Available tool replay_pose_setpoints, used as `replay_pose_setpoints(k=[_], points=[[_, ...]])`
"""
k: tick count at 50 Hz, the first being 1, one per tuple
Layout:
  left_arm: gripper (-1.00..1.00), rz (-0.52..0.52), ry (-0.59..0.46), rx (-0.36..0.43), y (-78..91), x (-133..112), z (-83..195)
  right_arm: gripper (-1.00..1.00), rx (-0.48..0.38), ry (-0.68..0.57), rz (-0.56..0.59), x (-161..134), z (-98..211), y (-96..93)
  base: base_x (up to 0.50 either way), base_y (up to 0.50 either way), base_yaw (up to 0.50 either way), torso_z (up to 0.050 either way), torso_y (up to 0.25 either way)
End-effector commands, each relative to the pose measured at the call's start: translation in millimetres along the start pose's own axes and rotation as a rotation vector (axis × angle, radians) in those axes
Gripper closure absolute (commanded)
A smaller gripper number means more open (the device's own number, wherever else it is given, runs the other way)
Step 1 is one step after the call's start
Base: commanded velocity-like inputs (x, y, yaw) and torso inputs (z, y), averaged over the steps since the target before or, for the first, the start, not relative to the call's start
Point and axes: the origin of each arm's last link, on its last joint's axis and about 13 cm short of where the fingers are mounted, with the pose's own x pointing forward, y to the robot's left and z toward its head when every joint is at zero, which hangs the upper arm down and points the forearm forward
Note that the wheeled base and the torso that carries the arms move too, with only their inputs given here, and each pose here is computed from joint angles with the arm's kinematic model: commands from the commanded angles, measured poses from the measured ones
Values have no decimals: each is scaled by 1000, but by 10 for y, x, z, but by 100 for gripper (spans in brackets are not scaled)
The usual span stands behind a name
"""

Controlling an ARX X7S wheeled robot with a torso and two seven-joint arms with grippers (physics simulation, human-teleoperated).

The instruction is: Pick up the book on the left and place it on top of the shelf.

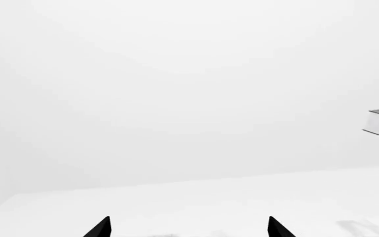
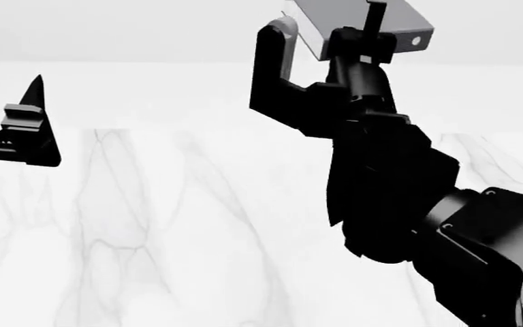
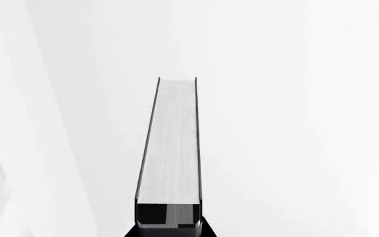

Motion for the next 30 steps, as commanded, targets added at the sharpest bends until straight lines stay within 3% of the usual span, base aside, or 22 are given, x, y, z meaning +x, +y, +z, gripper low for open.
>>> replay_pose_setpoints(k=[1,11,19,30], points=[[-100,-3,-1,0,-4,5,3,100,-116,217,-108,222,-326,-280,0,0,0,0,11],[-100,-2,-5,0,3,3,14,100,-57,439,-110,117,-661,-395,0,0,0,0,2],[-100,-1,-4,-2,8,-7,-1,100,-5,594,-92,12,-905,-380,0,0,0,0,1],[-100,-2,-5,-3,9,-11,-7,100,0,778,-98,-138,-1176,-389,0,0,0,0,1]])
